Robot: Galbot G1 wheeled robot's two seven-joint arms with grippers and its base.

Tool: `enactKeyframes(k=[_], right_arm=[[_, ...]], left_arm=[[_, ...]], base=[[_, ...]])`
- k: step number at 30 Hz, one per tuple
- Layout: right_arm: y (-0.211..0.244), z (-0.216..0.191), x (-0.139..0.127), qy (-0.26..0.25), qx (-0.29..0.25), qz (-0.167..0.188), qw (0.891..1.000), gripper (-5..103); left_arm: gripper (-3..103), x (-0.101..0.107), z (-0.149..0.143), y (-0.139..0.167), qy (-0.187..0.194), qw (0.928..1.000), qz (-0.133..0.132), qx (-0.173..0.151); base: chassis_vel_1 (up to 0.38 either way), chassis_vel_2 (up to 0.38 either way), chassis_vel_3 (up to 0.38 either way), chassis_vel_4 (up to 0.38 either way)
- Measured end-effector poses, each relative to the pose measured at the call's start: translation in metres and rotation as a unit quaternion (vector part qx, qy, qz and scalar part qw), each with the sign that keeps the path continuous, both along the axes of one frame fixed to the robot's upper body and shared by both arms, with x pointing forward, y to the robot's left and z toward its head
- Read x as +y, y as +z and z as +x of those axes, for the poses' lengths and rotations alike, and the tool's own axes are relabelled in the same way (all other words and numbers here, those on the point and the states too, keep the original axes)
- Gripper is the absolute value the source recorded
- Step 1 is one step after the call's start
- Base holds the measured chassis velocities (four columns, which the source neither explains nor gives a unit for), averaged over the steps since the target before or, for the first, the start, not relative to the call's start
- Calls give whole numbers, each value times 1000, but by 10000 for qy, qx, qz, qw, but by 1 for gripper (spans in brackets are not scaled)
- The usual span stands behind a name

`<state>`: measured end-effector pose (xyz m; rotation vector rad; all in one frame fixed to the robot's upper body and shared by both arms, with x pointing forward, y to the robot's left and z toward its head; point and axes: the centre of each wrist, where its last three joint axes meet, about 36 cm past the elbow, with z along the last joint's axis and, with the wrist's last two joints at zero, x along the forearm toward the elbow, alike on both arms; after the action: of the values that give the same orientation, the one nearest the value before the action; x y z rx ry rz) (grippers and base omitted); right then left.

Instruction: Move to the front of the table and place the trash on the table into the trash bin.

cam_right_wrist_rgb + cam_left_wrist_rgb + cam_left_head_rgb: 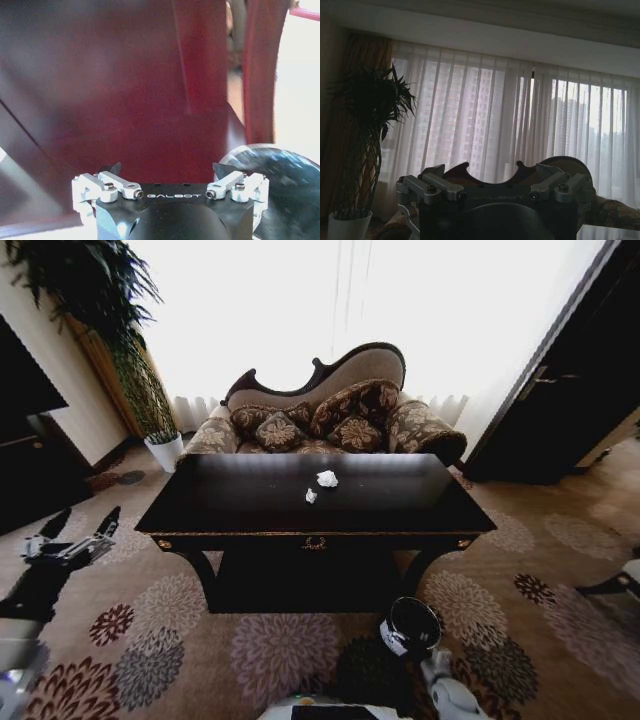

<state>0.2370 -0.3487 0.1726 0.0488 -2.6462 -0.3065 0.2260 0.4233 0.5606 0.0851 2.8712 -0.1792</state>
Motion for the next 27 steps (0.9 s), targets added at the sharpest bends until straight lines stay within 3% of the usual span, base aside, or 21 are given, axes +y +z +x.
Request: enactKeyframes(k=[8,16,27], right_arm=[[58,-24,23,42,-756,89,9971,100],[112,-36,30,-66,-1286,81,9916,100],[195,-21,39,-203,-2291,257,9729,100]], left_arm=[[100,-6,2,-9,37,9999,-101,13],[100,-1,3,-6,29,10000,-23,4],[100,3,3,-5,90,10000,2,8]], base=[[0,0,0,0],[0,0,0,0],[0,0,0,0]])
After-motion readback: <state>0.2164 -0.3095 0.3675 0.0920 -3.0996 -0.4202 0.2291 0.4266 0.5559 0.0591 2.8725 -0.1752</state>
